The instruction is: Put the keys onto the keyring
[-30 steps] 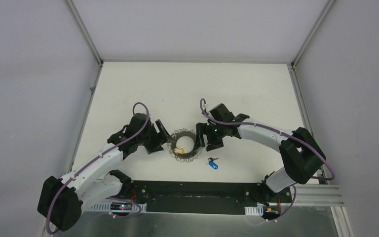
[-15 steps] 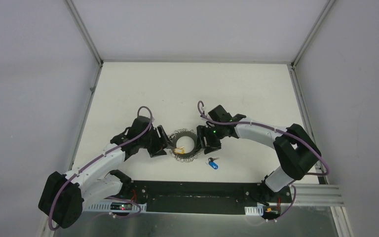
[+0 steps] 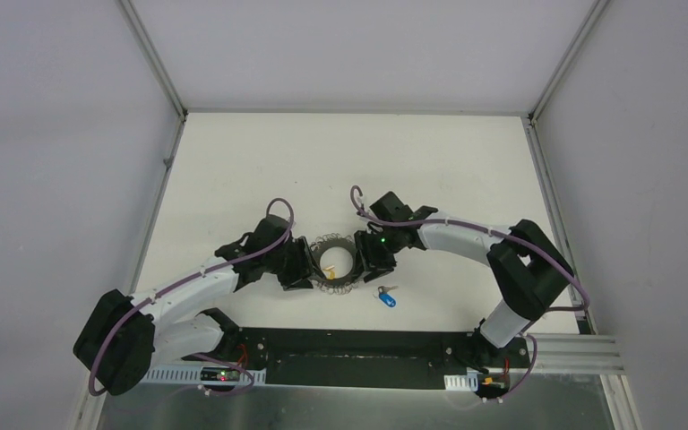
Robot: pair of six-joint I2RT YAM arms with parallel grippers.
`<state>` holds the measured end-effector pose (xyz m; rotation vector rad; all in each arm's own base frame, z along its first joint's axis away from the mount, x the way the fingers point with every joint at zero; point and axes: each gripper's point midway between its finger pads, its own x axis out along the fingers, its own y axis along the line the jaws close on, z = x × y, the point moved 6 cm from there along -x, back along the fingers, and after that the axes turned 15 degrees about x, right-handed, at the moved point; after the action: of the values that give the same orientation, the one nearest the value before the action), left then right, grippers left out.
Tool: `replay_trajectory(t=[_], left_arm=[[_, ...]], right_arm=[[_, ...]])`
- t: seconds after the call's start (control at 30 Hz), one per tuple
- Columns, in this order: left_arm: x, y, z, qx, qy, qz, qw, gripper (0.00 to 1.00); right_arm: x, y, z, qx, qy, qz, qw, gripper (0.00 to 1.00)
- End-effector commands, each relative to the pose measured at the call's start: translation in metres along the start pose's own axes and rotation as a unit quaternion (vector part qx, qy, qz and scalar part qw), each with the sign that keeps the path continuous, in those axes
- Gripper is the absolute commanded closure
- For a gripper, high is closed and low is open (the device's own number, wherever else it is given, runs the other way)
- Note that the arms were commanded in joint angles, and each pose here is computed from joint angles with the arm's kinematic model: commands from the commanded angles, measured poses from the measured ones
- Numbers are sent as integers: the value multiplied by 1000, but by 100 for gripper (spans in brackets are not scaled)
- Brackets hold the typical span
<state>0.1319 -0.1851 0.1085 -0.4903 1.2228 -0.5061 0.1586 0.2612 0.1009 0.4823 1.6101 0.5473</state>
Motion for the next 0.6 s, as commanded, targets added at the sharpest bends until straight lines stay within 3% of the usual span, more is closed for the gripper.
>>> replay_trajectory(t=[0.0,0.2,0.57], left_arm=[[-5,-8,6,13,-25,-15,999,53],[-10,-1,-1,15,-19,8,1000,55],[-9,6,-8,2,-9,30,999,56]], right_arm=[[0,17,3,-20,-4,2,1000,57],[6,19,1,-32,-1,-26,999,62],[7,7,0,-34,-19,-90,995,61]])
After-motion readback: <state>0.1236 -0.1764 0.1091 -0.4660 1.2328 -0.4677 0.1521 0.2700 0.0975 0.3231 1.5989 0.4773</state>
